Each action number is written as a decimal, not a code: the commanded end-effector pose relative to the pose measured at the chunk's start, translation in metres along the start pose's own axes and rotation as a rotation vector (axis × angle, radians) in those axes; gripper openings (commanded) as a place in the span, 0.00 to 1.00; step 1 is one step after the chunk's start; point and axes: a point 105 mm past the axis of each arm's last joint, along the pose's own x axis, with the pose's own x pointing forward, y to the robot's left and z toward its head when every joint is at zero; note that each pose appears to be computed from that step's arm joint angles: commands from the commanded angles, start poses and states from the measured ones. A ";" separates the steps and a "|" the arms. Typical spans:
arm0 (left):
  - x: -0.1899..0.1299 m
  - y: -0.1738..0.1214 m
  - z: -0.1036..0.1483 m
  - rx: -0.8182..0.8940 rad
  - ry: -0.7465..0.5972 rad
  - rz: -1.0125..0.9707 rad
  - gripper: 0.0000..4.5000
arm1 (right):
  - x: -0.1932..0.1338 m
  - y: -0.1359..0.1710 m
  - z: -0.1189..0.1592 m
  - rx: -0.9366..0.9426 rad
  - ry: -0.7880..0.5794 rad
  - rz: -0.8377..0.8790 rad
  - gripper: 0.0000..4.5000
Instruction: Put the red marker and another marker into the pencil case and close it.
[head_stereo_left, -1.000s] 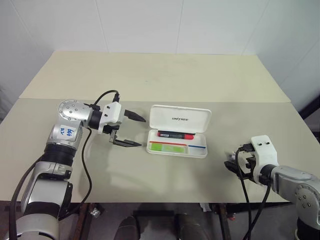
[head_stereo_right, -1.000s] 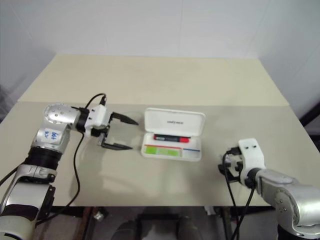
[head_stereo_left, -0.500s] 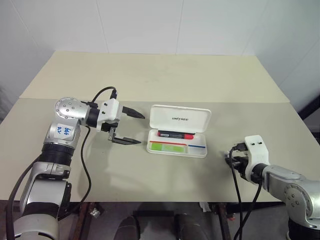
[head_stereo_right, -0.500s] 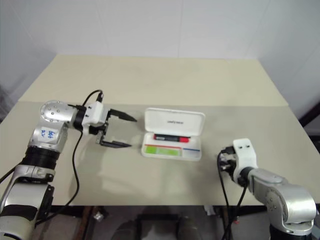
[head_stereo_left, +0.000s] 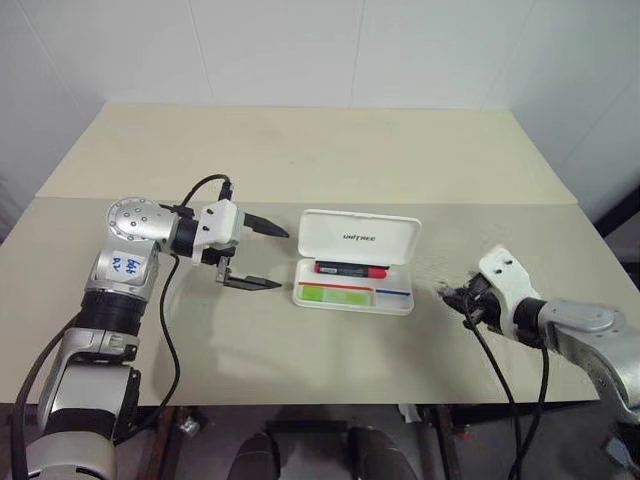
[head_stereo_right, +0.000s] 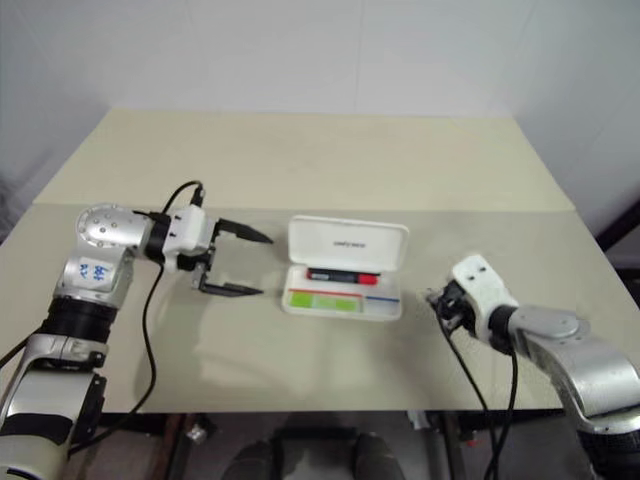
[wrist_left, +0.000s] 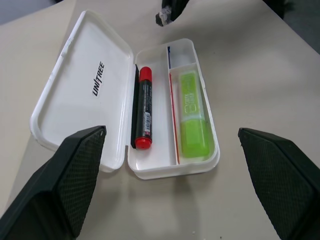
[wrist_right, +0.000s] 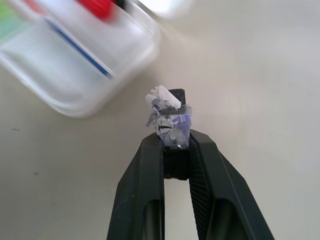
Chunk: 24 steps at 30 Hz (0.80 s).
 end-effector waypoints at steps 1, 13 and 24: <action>-0.010 0.003 0.007 0.036 -0.003 0.048 1.00 | 0.006 0.002 0.026 -0.173 -0.069 0.139 0.07; -0.021 -0.005 0.007 0.019 0.031 0.113 1.00 | 0.049 0.030 0.048 -0.404 -0.094 0.506 0.07; -0.025 -0.013 0.007 -0.004 0.046 0.146 1.00 | 0.042 0.025 0.035 -0.403 -0.062 0.551 0.07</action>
